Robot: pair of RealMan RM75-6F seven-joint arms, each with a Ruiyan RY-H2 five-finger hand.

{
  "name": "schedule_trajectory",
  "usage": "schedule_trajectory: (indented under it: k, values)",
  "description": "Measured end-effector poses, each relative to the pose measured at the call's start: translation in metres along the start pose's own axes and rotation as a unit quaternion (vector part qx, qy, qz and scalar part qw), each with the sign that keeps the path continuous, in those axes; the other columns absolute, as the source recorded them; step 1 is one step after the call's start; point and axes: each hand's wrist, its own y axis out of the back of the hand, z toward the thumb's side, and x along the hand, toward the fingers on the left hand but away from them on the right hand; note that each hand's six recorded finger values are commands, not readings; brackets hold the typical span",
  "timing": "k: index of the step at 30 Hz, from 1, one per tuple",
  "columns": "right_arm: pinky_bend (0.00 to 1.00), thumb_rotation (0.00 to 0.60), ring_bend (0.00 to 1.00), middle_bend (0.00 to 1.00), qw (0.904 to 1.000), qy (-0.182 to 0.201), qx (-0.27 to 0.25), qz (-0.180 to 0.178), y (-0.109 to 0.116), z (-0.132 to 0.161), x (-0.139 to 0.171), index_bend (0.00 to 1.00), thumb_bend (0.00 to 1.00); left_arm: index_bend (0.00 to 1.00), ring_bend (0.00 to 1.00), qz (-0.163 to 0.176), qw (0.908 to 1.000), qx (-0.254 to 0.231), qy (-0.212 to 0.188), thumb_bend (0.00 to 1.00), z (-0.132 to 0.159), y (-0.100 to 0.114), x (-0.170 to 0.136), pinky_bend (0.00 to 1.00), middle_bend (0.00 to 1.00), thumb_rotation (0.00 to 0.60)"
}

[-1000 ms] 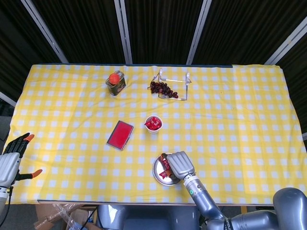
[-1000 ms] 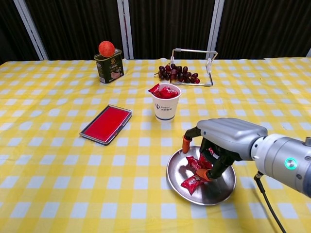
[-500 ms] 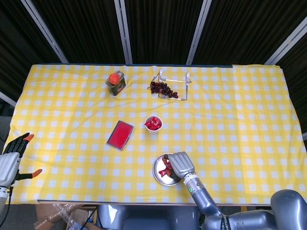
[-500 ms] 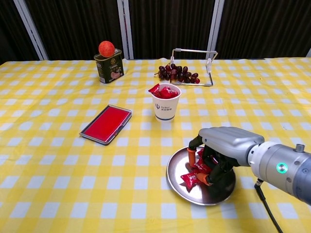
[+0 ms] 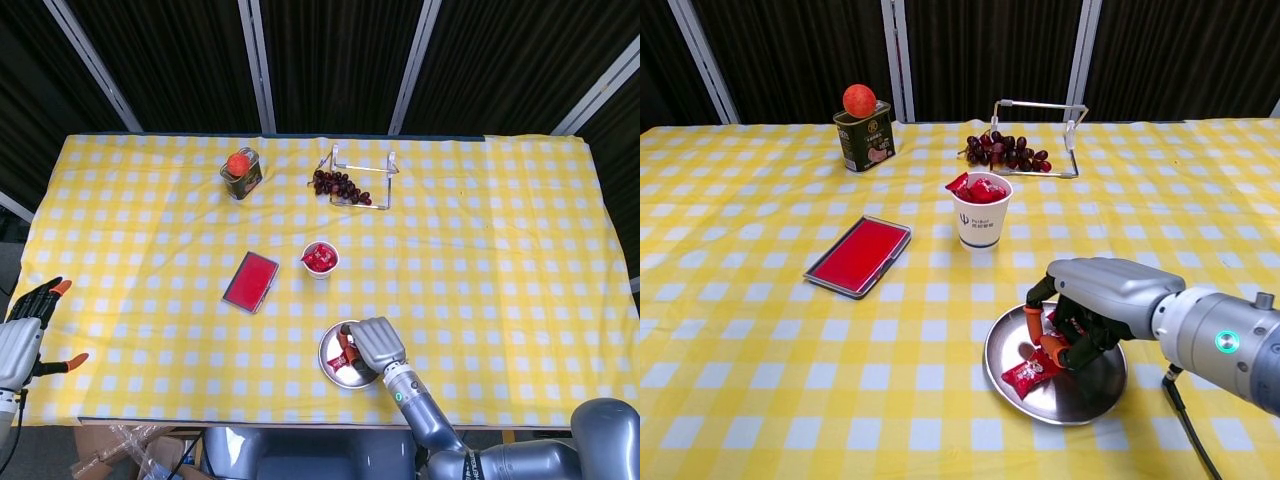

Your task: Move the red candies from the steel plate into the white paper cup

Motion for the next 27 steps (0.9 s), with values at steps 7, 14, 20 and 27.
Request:
schedule_trajectory:
  k: [7,14,20,27]
  values:
    - [0.92,0.6,0.83,0.8,1.0,0.007,-0.001,-0.007,0.0061,0.0029,0.0041,0.55,0.65,0.0,0.0,0.0,1.0,0.0,-0.001,0.04,0.0001,-0.0001,-0.0003,0.0,0.0,0.6]
    - [0.92,0.6,0.83,0.8,1.0,0.005,0.0,-0.007,0.0084,0.0008,0.0069,0.56,0.72,0.0,0.0,0.0,1.0,0.0,-0.001,0.04,0.0002,-0.0001,-0.0005,0.0,0.0,0.6]
    - [0.92,0.6,0.83,0.8,0.9999,0.008,-0.002,-0.006,0.0082,0.0018,0.0084,0.56,0.74,0.0,0.0,0.0,1.0,0.0,-0.001,0.04,0.0004,0.0,-0.0005,0.0,0.0,0.6]
    - [0.92,0.6,0.83,0.8,0.9999,0.01,-0.003,-0.008,0.01,0.0029,0.0097,0.56,0.75,0.0,0.0,0.0,1.0,0.0,-0.001,0.04,0.0005,-0.0001,-0.0005,0.0,0.0,0.6]
